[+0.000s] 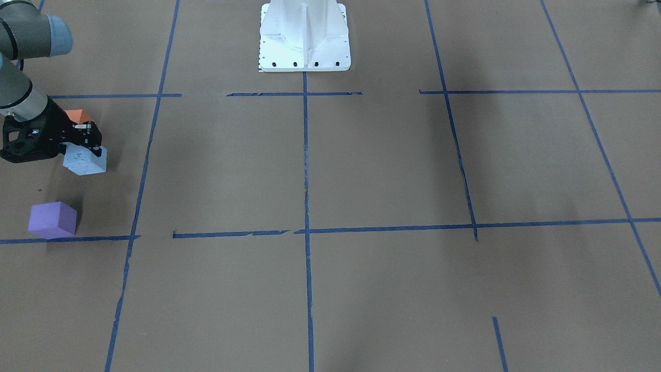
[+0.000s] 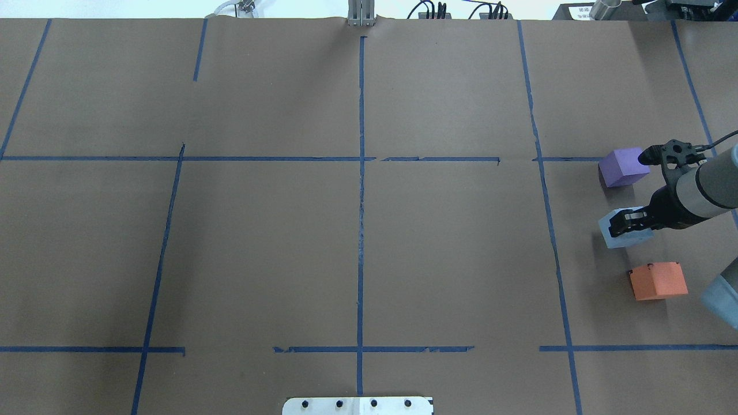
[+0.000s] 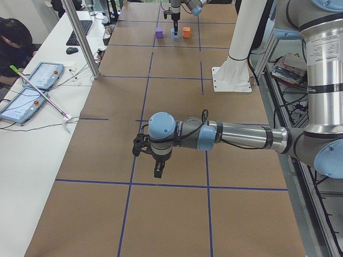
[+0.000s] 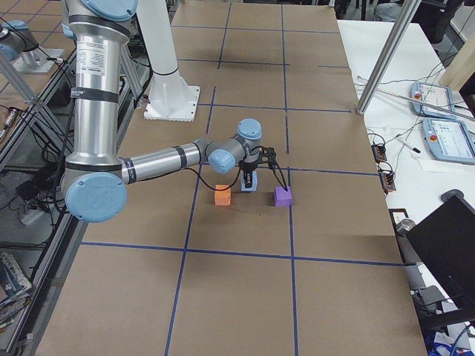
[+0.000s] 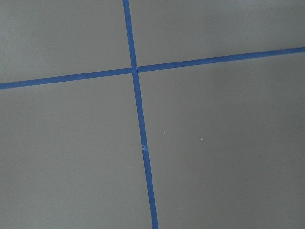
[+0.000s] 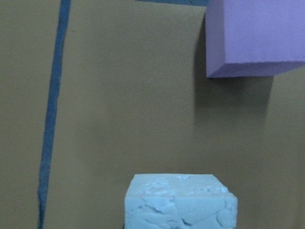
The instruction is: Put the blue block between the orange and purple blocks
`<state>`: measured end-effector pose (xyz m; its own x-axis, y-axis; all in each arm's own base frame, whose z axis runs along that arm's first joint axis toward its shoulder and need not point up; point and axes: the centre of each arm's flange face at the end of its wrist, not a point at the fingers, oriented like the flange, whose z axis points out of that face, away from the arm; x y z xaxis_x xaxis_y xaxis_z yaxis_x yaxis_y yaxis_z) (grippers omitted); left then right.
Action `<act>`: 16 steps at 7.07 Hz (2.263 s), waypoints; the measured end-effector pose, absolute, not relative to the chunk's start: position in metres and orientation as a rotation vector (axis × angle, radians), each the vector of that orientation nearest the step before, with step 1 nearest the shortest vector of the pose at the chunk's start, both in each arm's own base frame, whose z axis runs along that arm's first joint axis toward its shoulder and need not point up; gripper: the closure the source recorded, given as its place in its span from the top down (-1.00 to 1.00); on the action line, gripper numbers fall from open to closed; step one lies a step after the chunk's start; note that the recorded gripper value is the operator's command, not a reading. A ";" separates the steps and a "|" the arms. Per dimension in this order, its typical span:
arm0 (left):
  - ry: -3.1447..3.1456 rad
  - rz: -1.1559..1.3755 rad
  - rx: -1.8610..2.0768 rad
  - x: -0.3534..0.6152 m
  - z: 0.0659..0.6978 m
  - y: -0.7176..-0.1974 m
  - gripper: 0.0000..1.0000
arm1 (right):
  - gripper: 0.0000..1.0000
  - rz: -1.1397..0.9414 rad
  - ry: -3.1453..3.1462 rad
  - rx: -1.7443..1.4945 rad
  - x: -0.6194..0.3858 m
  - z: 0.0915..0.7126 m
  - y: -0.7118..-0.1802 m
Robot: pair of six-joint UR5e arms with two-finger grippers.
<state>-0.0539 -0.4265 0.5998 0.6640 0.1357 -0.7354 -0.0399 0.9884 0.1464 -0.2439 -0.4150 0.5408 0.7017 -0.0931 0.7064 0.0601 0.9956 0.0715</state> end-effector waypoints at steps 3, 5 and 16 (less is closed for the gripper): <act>0.836 0.101 0.123 -0.054 0.600 -0.426 1.00 | 1.00 -0.100 -0.748 0.040 -0.221 0.573 -0.411; 0.835 0.101 0.124 -0.054 0.600 -0.426 1.00 | 1.00 -0.094 -0.741 0.051 -0.202 0.584 -0.420; 0.810 0.097 0.099 -0.056 0.614 -0.418 1.00 | 1.00 -0.184 -0.741 0.040 0.063 0.655 -0.400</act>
